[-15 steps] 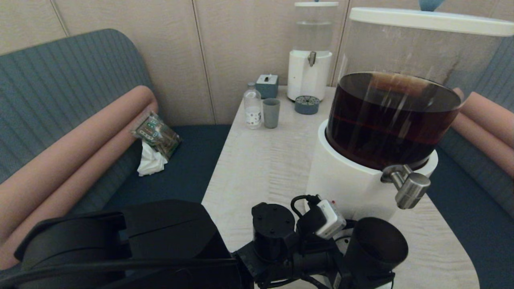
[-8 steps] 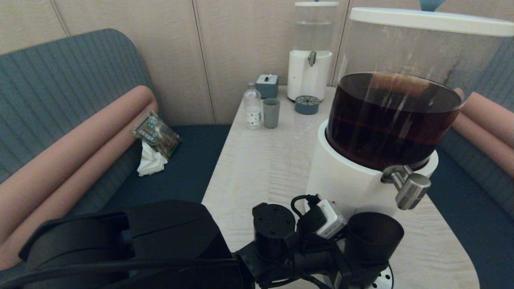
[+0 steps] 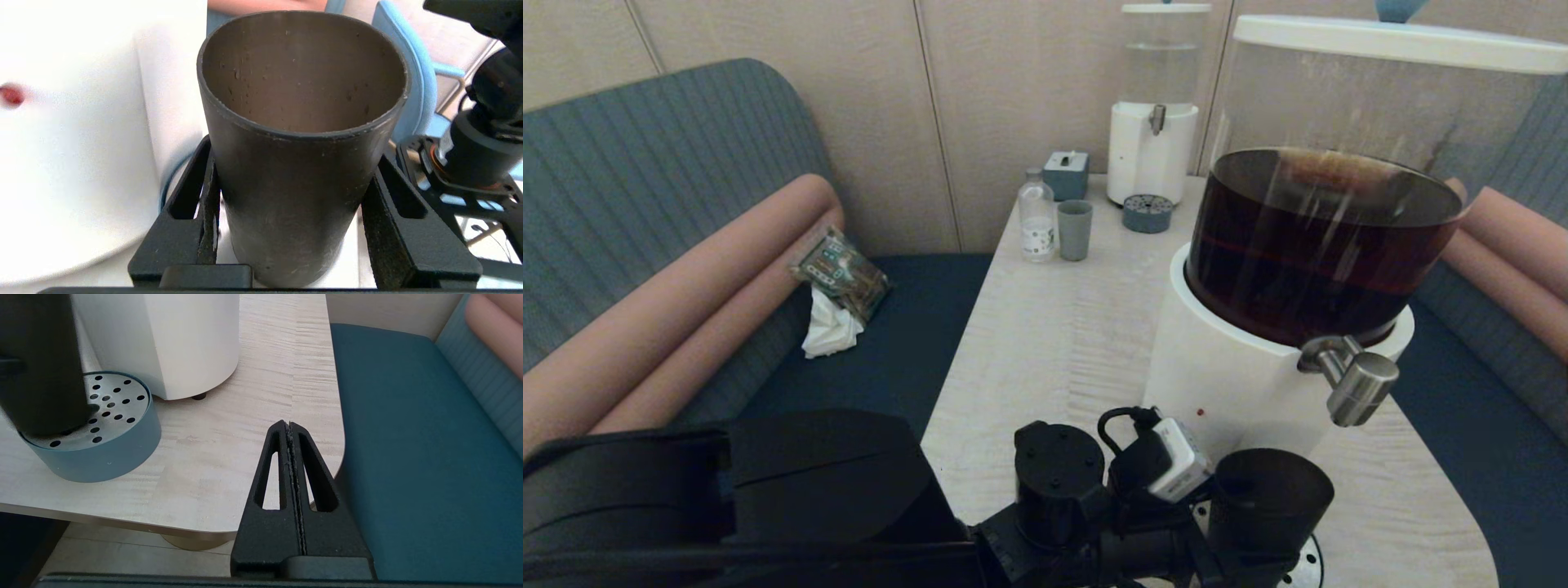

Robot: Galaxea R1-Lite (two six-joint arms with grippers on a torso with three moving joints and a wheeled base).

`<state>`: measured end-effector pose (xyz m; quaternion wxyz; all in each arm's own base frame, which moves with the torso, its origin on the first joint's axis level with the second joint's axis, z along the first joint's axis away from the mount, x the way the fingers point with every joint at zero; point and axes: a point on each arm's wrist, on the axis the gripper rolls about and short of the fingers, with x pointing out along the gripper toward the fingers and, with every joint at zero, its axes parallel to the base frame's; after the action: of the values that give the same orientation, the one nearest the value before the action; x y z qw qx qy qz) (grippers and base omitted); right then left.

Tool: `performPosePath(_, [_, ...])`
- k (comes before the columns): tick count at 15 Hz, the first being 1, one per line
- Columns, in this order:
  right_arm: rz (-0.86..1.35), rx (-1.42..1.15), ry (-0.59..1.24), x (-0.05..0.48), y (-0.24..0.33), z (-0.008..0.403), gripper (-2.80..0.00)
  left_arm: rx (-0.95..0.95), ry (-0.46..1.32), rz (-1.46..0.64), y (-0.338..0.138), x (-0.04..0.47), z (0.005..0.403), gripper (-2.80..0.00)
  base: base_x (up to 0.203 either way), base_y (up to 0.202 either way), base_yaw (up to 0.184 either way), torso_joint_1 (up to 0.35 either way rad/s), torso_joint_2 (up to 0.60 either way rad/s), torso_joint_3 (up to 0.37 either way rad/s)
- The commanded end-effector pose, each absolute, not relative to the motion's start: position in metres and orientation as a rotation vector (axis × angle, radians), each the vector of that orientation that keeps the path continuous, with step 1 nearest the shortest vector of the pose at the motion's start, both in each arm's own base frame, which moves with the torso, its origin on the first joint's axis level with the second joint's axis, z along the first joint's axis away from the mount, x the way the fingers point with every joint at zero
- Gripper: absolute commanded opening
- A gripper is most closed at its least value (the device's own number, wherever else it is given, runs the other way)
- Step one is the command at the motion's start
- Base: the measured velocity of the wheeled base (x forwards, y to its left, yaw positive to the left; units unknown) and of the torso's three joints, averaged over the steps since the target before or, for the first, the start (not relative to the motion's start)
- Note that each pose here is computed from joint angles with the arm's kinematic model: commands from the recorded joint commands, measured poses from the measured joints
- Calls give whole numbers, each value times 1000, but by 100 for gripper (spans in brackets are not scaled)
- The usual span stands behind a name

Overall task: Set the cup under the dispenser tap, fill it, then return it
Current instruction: Place the cup next to the water dispenser

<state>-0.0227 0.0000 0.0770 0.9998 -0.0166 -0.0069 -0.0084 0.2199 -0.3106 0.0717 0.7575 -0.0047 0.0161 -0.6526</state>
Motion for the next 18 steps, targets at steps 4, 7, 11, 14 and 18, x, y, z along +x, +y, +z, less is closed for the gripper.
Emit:
performPosePath(4, [-17,-34,-10,-22,0,76,-280,-17,18,-1379,-284,202,96,-280,0,0,0,0,0,0])
performPosePath(7, [-17,-34,-11,-22,0,76,-280,-27,-2,-1308,-267,190,113,-280,0,0,0,0,0,0])
performPosePath(11, [-17,-34,-11,-22,0,76,-280,-57,8,-1193,-238,175,126,-280,0,0,0,0,0,0])
performPosePath(14, [-17,-34,-10,-22,0,76,-280,-122,-14,-1022,-220,184,134,-280,0,0,0,0,0,0])
performPosePath(18, [-17,-34,-10,-22,0,76,-280,-145,-42,-799,-197,231,130,-280,0,0,0,0,0,0])
